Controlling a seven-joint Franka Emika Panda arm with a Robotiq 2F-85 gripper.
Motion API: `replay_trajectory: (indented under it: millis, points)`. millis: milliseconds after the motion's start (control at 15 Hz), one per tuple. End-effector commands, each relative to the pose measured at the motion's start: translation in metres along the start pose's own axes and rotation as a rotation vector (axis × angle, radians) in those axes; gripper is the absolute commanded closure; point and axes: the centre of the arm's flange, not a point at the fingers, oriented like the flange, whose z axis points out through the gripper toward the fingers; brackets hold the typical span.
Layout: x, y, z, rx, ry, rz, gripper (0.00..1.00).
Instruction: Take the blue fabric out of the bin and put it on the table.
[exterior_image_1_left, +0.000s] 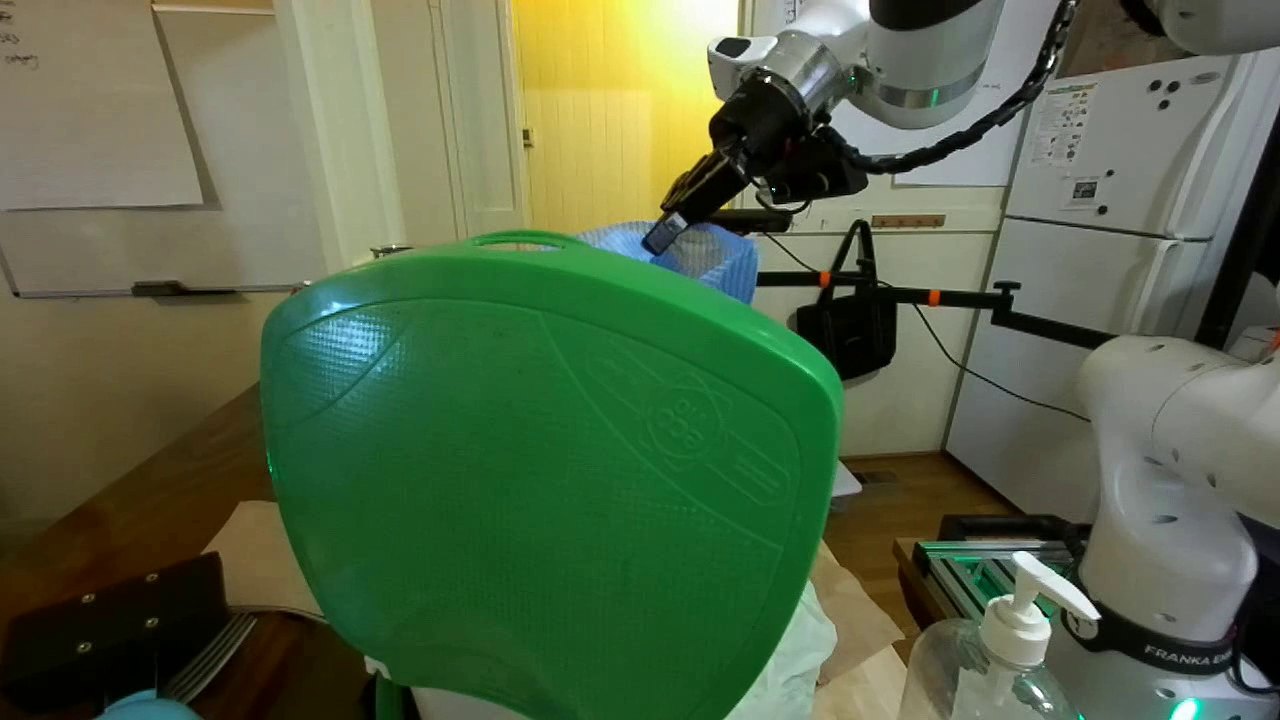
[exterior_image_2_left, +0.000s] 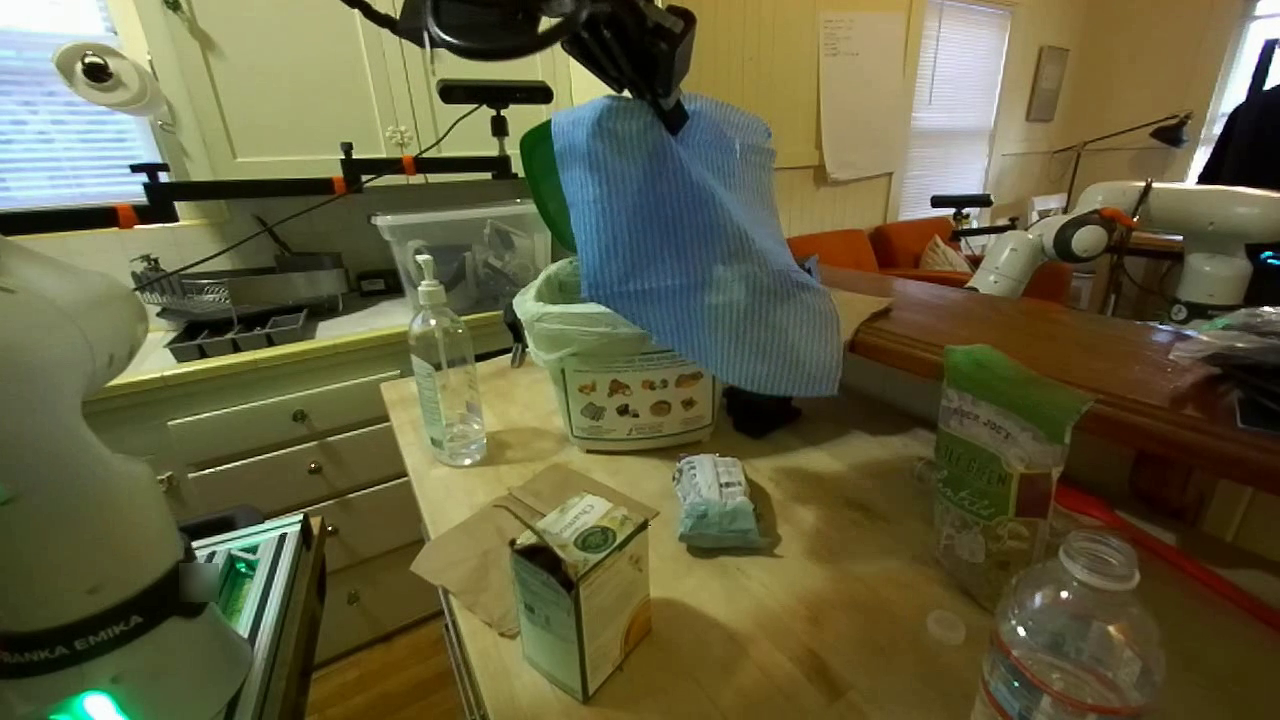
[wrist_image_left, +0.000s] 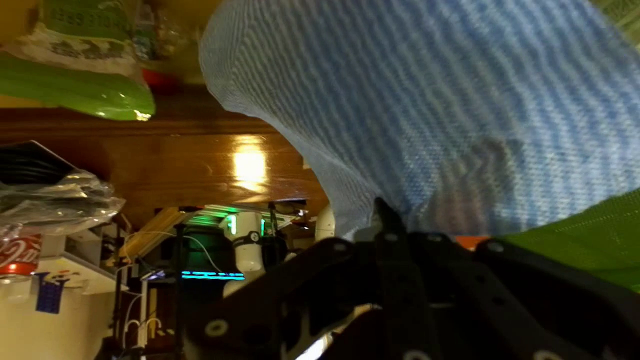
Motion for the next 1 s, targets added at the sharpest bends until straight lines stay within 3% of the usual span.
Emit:
replay_trajectory:
  millis: [0, 400, 933]
  points:
    - [-0.017, 0.011, -0.005, -0.092, -0.105, 0.025, 1.00]
    - [-0.052, 0.045, 0.010, -0.225, -0.243, 0.074, 1.00]
    - [-0.093, 0.103, 0.023, -0.366, -0.277, 0.194, 1.00]
